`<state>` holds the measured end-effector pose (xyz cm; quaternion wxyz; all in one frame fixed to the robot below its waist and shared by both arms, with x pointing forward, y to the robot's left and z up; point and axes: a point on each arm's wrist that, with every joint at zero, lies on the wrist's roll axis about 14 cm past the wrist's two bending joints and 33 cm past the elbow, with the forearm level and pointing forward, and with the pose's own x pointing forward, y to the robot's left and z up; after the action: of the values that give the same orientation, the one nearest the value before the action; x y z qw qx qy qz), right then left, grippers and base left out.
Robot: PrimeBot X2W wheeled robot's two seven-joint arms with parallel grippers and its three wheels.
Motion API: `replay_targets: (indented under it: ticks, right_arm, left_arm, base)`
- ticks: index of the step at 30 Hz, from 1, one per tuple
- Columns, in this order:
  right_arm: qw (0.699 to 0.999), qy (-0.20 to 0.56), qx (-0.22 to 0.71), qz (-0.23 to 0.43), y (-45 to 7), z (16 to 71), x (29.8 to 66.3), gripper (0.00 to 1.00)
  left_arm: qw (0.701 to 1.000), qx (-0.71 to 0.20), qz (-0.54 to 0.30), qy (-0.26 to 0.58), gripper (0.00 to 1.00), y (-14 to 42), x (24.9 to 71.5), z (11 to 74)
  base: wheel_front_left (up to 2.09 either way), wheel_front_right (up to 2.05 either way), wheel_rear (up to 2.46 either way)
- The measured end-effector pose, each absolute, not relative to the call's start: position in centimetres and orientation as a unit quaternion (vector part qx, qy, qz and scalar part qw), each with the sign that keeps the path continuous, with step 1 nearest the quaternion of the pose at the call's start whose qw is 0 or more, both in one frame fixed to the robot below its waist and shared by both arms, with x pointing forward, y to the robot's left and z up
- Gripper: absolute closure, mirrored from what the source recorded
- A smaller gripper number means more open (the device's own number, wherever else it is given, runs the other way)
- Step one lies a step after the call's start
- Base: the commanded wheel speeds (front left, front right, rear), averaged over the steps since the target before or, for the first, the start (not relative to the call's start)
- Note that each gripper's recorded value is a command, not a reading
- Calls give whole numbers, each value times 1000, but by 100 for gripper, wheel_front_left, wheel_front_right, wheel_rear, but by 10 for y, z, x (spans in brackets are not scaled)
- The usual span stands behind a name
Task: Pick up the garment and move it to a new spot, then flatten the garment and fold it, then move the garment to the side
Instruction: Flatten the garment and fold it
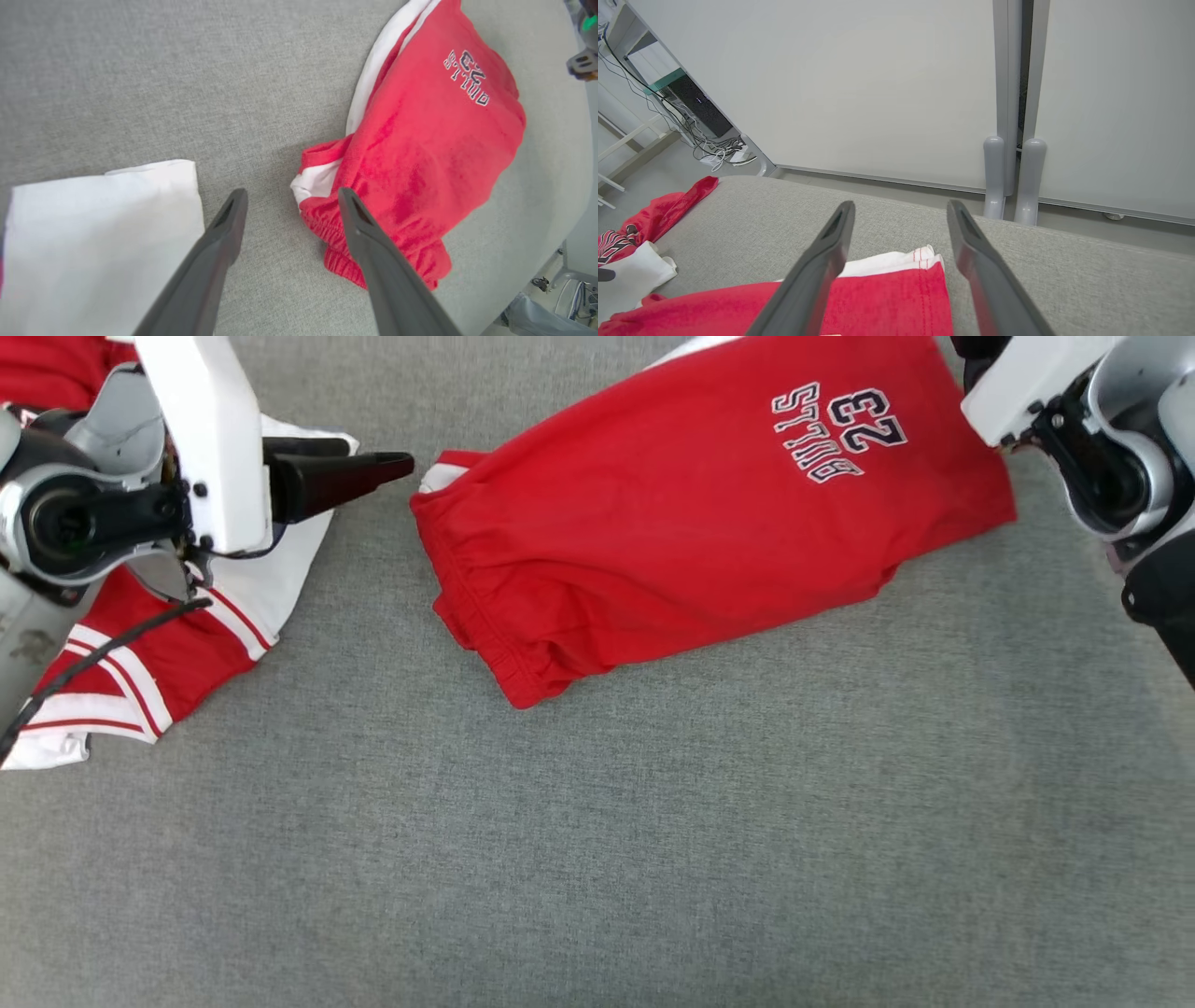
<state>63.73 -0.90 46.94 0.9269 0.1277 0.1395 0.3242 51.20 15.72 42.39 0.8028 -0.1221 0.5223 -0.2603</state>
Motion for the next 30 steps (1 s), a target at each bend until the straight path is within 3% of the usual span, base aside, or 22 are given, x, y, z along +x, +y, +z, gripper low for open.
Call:
replay_targets:
  ticks: [6,14,22,30]
  right_arm:
    - [938,118,135,297,-32,487,621,0]
    - [940,169,139,260,-54,463,598,0]
    - [918,257,157,258,-37,421,587,0]
    - [907,315,142,241,-35,389,590,0]
  left_arm:
    - [882,-63,-253,392,0,169,524,465]
    - [955,-68,-182,225,0,184,510,491]
    - [978,-129,-102,128,0,194,465,490]
    - [975,-183,-33,124,0,208,421,476]
  base:
    - [0,0,0]
    - [0,0,0]
    - [0,0,0]
    - [0,0,0]
